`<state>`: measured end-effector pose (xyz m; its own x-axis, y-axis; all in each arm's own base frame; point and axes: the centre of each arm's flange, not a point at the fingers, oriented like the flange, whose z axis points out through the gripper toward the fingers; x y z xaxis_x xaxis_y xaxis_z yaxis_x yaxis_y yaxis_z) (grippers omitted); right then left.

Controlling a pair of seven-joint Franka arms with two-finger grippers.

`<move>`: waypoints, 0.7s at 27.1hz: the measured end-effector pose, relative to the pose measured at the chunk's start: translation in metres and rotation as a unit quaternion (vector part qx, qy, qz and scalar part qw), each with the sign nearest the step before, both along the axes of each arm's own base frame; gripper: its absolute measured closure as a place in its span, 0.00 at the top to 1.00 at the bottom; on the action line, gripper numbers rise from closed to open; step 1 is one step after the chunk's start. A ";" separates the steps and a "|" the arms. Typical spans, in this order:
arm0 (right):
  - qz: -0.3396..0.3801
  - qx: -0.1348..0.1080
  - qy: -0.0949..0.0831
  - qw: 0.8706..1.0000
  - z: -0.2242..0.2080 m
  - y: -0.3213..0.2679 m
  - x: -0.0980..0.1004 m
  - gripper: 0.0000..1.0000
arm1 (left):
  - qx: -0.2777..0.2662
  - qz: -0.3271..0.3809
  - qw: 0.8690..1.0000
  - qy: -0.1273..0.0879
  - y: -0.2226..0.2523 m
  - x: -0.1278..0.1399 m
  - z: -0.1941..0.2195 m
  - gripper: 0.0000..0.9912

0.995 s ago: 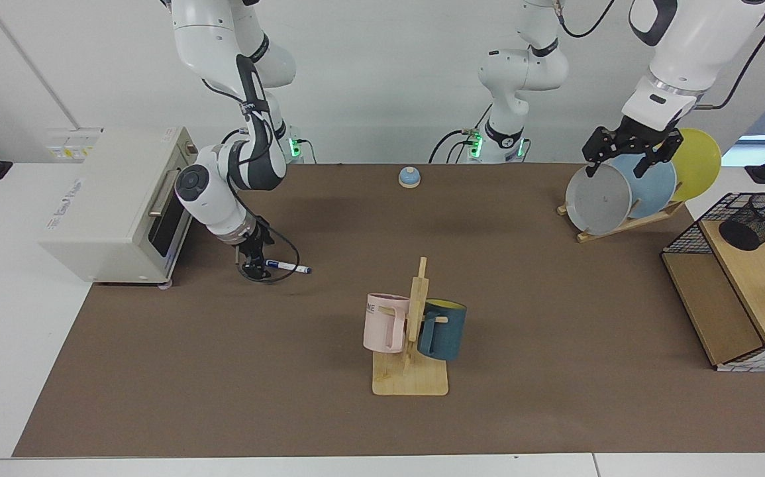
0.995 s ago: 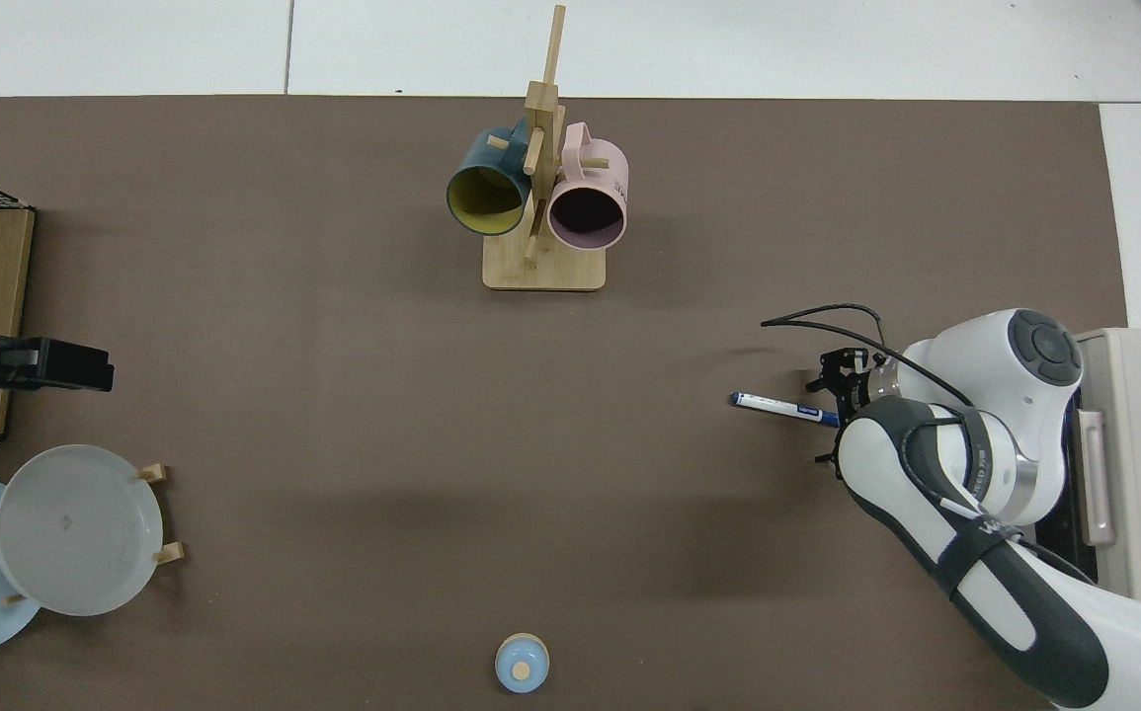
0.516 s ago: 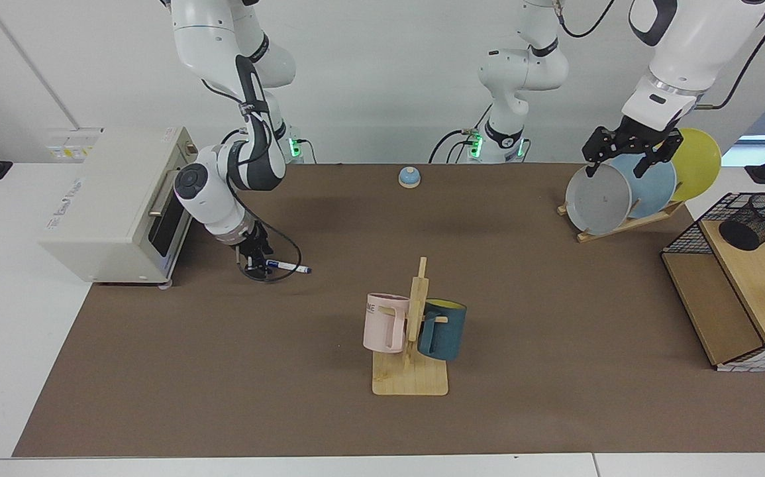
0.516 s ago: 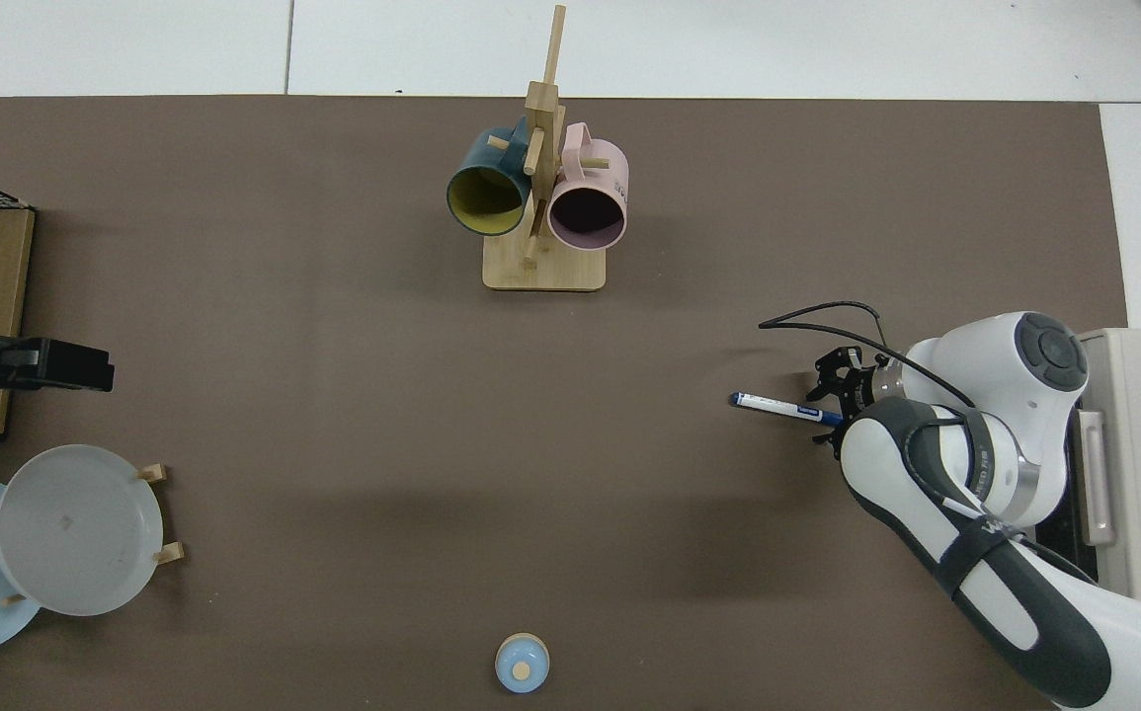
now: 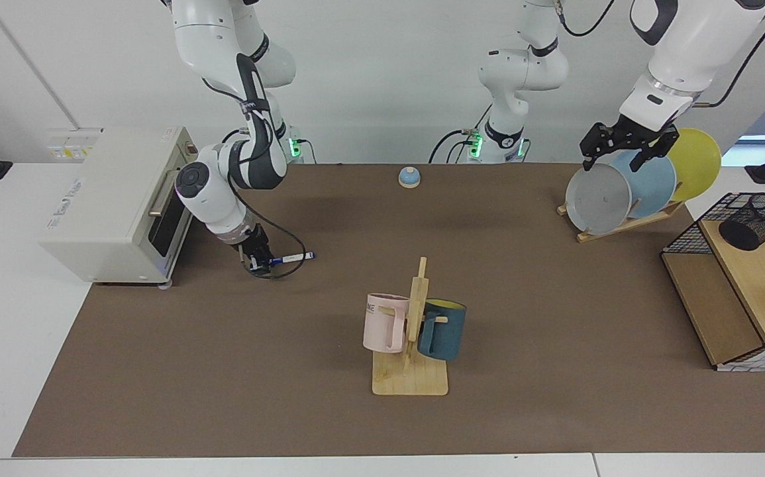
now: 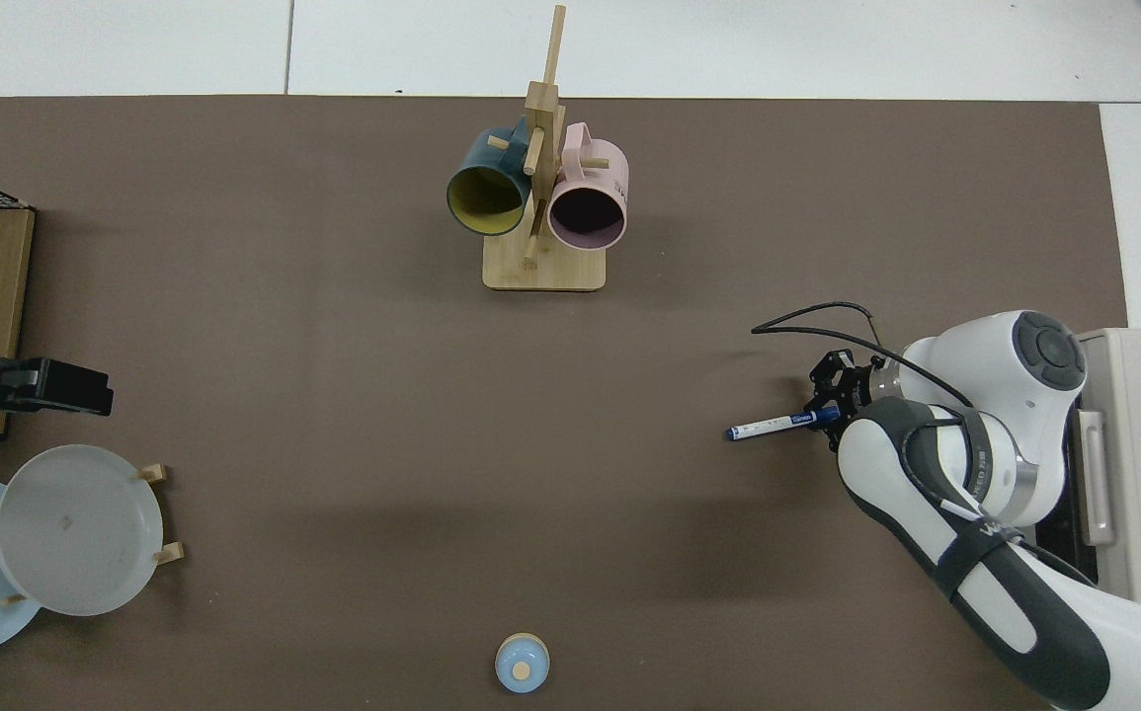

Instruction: Put markers into pen holder

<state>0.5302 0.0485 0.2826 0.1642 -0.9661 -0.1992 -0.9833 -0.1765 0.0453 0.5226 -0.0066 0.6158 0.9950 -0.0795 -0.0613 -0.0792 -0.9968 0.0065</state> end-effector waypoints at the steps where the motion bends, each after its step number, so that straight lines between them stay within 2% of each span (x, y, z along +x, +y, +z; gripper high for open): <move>1: 0.005 0.001 -0.003 1.000 0.002 0.003 0.002 0.22 | 0.000 -0.003 1.000 0.000 -0.002 0.000 0.000 1.00; 5: 0.023 0.017 -0.014 0.999 0.024 0.033 0.014 0.19 | -0.001 -0.040 0.999 -0.003 -0.017 -0.001 0.002 1.00; 9: 0.025 0.069 -0.020 0.997 0.071 0.072 0.030 0.07 | -0.003 -0.091 0.996 -0.005 -0.037 -0.002 0.003 1.00; 10: 0.025 0.079 -0.022 0.996 0.083 0.079 0.033 0.01 | -0.004 -0.101 0.995 -0.005 -0.044 -0.003 0.003 1.00; 11: 0.026 0.086 -0.024 0.996 0.094 0.084 0.035 0.01 | -0.004 -0.110 0.994 -0.005 -0.052 -0.004 0.003 1.00; 15: 0.028 0.099 -0.033 0.994 0.122 0.090 0.036 0.01 | -0.003 -0.141 0.990 -0.010 -0.085 -0.007 0.003 1.00; 19: 0.027 0.099 -0.033 0.994 0.123 0.088 0.036 0.01 | -0.003 -0.150 0.989 -0.009 -0.095 -0.009 0.000 1.00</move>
